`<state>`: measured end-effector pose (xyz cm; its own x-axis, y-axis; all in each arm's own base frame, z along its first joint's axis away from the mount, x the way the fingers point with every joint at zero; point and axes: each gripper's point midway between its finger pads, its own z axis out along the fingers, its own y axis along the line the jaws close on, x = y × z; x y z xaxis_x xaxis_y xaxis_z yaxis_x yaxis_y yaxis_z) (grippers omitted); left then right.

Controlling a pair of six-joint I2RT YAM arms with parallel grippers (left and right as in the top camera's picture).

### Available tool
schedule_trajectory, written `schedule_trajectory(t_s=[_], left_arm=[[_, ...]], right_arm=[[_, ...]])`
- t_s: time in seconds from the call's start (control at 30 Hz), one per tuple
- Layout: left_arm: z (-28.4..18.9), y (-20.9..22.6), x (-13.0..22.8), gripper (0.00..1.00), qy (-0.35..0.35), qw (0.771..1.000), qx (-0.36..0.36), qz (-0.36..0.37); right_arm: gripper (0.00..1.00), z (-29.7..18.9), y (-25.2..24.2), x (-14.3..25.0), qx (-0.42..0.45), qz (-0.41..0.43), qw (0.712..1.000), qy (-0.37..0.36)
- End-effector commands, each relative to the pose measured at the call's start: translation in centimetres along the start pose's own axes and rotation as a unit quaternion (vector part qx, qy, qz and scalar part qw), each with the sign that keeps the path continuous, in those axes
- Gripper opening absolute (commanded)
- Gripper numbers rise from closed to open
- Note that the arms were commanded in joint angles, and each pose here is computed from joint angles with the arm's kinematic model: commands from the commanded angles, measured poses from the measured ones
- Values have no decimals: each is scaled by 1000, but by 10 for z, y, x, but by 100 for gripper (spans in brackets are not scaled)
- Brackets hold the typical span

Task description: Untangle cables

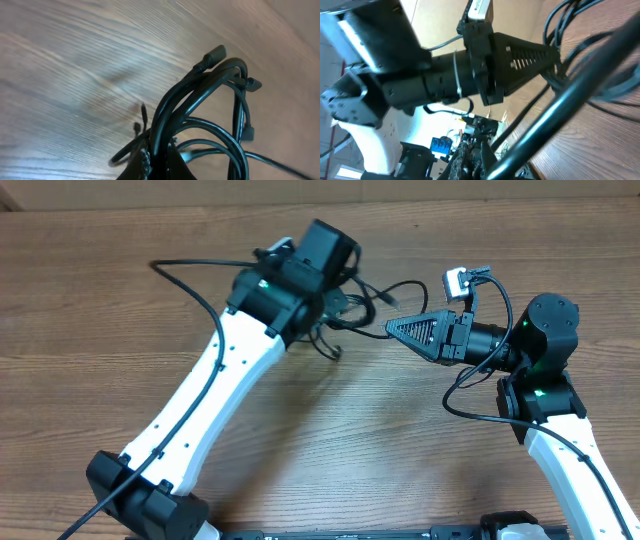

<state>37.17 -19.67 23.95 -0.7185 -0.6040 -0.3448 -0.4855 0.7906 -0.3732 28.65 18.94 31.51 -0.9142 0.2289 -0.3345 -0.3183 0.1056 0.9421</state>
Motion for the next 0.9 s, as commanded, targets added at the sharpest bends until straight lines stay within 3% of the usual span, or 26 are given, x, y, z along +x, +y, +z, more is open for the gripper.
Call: schedule_trajectory(t_s=[0.0, 0.2, 0.3, 0.47, 0.57, 0.73, 0.8, 0.87], left_arm=[[-1, 28, -45, 4, -68, 994, -44, -72], [0, 37, -54, 4, -71, 993, -52, -82], [0, 38, -52, 4, -68, 993, -55, -81], [-2, 45, -63, 4, -95, 989, -71, -83], [-4, 53, -67, 4, -113, 986, -89, -79], [-7, 58, -75, 4, -136, 983, -103, -73], [-8, 58, -79, 4, -140, 984, -111, -15], [-9, 56, -82, 4, -142, 982, -118, 44]], right_arm=[[4, -1, 16, 9, -19, -24, 999, 26], [4, -1, 6, 6, -3, 5, 1000, 13], [4, -1, -17, 0, 40, 67, 997, -21], [4, -18, -87, -1, 177, 205, 957, -107], [4, -27, -107, 0, 219, 234, 938, -134], [4, -28, -109, 1, 224, 237, 936, -136], [17, -28, -108, 1, 224, 235, 936, -135], [39, -27, -106, 0, 220, 215, 943, -130]])
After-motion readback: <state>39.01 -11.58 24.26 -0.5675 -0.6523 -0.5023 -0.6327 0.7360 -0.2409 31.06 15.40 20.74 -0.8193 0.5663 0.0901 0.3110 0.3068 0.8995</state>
